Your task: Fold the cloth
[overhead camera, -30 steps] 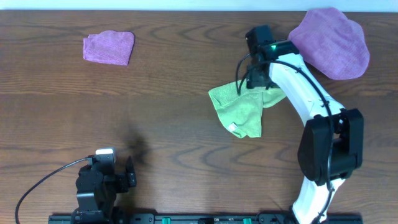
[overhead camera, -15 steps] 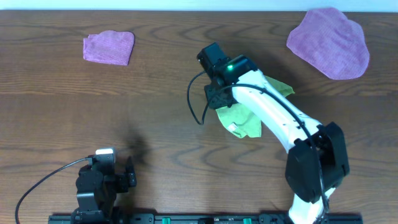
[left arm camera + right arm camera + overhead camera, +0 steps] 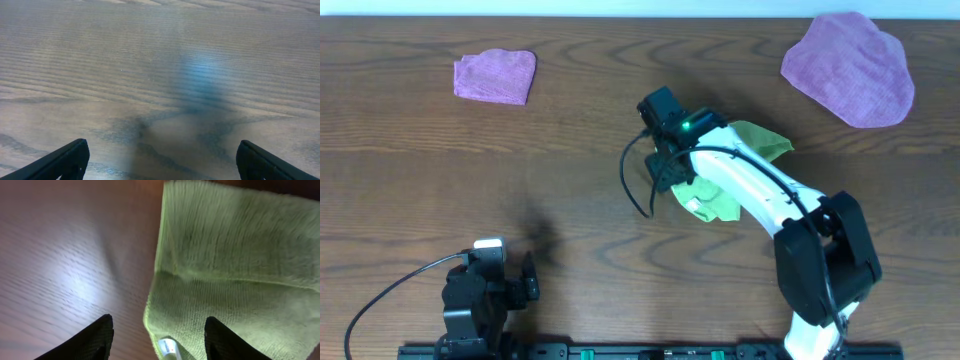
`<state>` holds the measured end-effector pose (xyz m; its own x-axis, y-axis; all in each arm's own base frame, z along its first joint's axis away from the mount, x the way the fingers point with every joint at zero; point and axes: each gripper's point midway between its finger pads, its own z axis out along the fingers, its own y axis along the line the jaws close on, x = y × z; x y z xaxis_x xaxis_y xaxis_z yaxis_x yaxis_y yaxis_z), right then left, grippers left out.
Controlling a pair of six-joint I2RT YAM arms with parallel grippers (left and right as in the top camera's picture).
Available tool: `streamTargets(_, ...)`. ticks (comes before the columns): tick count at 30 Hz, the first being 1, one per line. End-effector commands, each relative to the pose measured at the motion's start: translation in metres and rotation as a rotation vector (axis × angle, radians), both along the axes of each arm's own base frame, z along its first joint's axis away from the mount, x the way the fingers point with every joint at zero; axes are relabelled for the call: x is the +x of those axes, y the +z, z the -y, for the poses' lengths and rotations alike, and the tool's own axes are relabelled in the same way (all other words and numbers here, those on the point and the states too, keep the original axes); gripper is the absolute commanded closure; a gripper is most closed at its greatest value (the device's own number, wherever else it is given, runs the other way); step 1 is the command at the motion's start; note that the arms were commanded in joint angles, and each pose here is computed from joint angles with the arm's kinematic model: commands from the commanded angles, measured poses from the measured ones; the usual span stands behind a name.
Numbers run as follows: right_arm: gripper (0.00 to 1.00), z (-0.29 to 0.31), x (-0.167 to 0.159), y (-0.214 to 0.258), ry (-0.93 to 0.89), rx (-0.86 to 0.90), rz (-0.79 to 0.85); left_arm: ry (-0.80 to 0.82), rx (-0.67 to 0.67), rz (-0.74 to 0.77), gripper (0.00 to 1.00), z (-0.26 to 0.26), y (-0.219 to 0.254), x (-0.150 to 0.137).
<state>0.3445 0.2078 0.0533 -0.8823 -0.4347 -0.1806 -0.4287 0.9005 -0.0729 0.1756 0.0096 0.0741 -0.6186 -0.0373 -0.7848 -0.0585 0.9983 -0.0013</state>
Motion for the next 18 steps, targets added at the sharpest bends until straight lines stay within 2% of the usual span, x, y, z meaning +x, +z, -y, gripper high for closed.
streamTargets(1, 0.41, 0.007, 0.000, -0.002, 0.084, -0.058, 0.020, 0.006, 0.020, -0.068, 0.05, -0.003, -0.021, -0.007)
streamTargets(9, 0.44, 0.009, 0.005, -0.028, 0.170, -0.118, -0.002, 0.006, 0.020, -0.068, 0.05, -0.003, -0.021, -0.007)
streamTargets(18, 0.46, -0.001, 0.026, -0.030, 0.197, -0.089, 0.077, 0.006, 0.020, -0.068, 0.05, -0.003, -0.021, -0.007)
